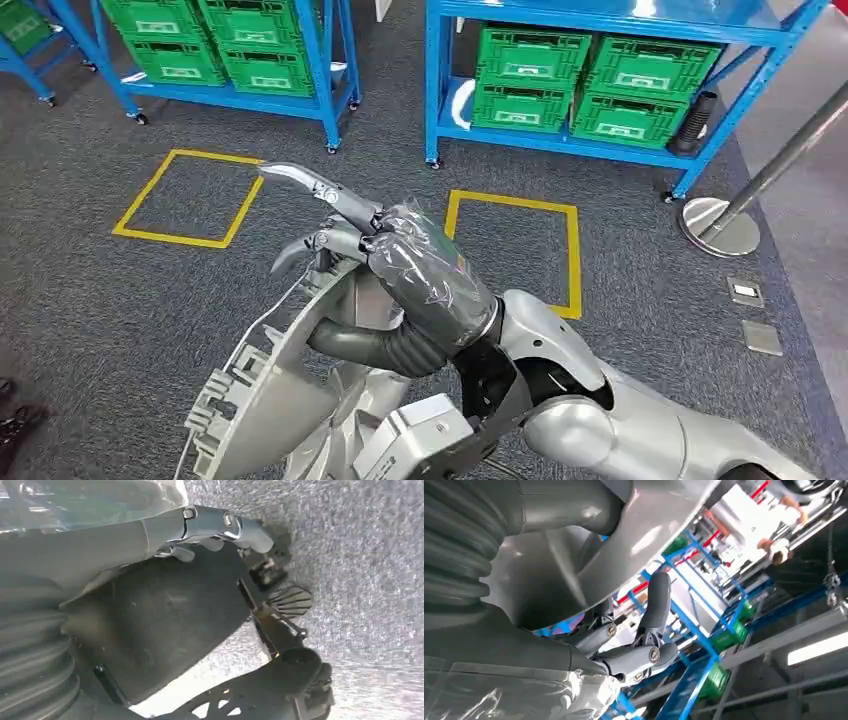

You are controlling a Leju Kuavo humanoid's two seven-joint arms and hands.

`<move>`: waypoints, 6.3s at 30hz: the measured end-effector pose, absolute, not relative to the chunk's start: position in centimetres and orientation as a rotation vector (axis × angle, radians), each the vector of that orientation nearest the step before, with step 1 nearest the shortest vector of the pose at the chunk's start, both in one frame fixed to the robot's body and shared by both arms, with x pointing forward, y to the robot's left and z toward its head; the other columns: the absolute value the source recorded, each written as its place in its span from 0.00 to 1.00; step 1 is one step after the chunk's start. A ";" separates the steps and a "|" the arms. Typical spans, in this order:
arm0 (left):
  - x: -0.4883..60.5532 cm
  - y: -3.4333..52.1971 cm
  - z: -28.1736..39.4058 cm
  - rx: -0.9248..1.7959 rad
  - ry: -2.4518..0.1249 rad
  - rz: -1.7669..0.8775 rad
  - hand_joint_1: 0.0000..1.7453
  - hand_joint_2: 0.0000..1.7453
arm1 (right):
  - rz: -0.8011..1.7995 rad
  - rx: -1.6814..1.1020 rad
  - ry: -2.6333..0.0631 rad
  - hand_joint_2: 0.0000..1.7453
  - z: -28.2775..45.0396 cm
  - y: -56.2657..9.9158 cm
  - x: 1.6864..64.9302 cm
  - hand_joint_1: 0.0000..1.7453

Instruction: Take the parts from the cabinet and place them on the table.

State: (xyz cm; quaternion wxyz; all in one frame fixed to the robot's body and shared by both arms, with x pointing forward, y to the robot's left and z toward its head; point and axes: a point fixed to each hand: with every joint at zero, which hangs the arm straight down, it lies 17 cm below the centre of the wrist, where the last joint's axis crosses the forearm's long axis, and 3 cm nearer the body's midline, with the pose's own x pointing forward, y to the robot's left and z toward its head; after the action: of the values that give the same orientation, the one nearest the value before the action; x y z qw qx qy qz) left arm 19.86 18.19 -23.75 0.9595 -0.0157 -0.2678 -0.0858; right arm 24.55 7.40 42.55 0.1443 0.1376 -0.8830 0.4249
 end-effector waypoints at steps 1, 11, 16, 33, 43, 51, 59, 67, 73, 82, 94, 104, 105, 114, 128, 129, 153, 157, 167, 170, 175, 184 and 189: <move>20.1 18.0 -23.7 -0.033 -0.546 -0.173 0.00 1.00 | 1.225 0.397 -2.546 1.00 42.6 7.4 24.5 1.00; 20.0 17.2 -23.4 -0.057 -0.565 -0.191 0.00 1.00 | 1.231 0.392 -2.543 1.00 42.3 7.4 24.4 1.00; 19.9 17.4 -23.4 -0.057 -0.568 -0.194 0.00 1.00 | 1.229 0.387 -2.550 1.00 42.6 7.5 24.3 1.00; 20.0 18.1 -23.6 -0.044 -0.568 -0.209 0.00 1.00 | 1.230 0.381 -2.570 1.00 43.0 7.4 24.0 1.00; 20.2 17.6 -23.4 -0.050 -0.573 -0.209 0.00 1.00 | 1.236 0.372 -2.569 1.00 42.8 7.4 24.0 1.00; 20.5 18.3 -23.4 -0.034 -0.578 -0.199 0.00 1.00 | 1.230 0.372 -2.577 1.00 42.9 7.5 23.8 1.00; 20.2 18.5 -23.5 -0.031 -0.571 -0.200 0.00 1.00 | 1.223 0.374 -2.584 1.00 43.1 7.5 23.8 1.00; 19.8 18.4 -23.7 -0.032 -0.563 -0.200 0.00 1.00 | 1.217 0.374 -2.578 1.00 42.8 7.4 23.9 1.00; 20.2 18.0 -23.4 -0.039 -0.573 -0.200 0.00 1.00 | 1.214 0.371 -2.581 1.00 42.9 7.4 23.9 1.00; 20.6 18.3 -23.4 -0.033 -0.578 -0.198 0.00 1.00 | 1.208 0.381 -2.578 1.00 42.9 7.5 23.8 1.00; 20.1 18.7 -23.6 -0.027 -0.568 -0.203 0.00 1.00 | 1.205 0.377 -2.587 1.00 43.1 7.4 23.8 1.00; 20.5 18.0 -23.3 -0.036 -0.578 -0.214 0.00 1.00 | 1.200 0.379 -2.577 1.00 42.8 7.4 23.9 1.00; 20.5 18.0 -23.4 -0.037 -0.576 -0.214 0.00 1.00 | 1.201 0.379 -2.578 1.00 42.9 7.4 23.9 1.00; 20.4 18.3 -23.6 -0.024 -0.557 -0.272 0.00 1.00 | 1.228 0.402 -2.569 1.00 42.7 7.8 23.4 1.00; 21.3 18.3 -23.1 -0.020 -0.594 -0.298 0.00 1.00 | 1.200 0.378 -2.592 1.00 43.2 7.8 23.1 1.00; 21.2 18.4 -23.2 -0.018 -0.591 -0.299 0.00 1.00 | 1.200 0.371 -2.592 1.00 43.2 7.8 23.2 1.00; 20.8 18.3 -23.3 -0.027 -0.588 -0.311 0.00 1.00 | 1.198 0.375 -2.599 1.00 43.4 7.9 22.8 1.00; 21.3 18.2 -23.1 -0.034 -0.597 -0.314 0.00 1.00 | 1.201 0.374 -2.595 1.00 43.2 7.9 22.8 1.00; 21.2 18.1 -23.1 -0.035 -0.596 -0.316 0.00 1.00 | 1.202 0.374 -2.597 1.00 43.2 7.8 22.8 1.00; 21.2 18.2 -23.1 -0.034 -0.595 -0.316 0.00 1.00 | 1.200 0.378 -2.601 1.00 43.4 7.9 22.7 1.00; 21.4 18.4 -23.1 -0.030 -0.599 -0.317 0.00 1.00 | 1.202 0.378 -2.591 1.00 43.0 8.0 22.9 1.00; 21.2 18.7 -23.2 -0.025 -0.597 -0.325 0.00 1.00 | 1.203 0.375 -2.596 1.00 43.2 8.0 22.9 1.00; 21.4 18.5 -23.1 -0.027 -0.601 -0.325 0.00 1.00 | 1.206 0.372 -2.589 1.00 42.8 8.0 23.1 1.00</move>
State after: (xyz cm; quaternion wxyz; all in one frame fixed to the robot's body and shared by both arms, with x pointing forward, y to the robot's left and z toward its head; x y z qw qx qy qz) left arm 21.44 18.52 -23.09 0.9421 -0.0132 -0.2948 -0.1593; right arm 23.08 7.97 42.85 0.1305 0.1280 -0.8912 0.4151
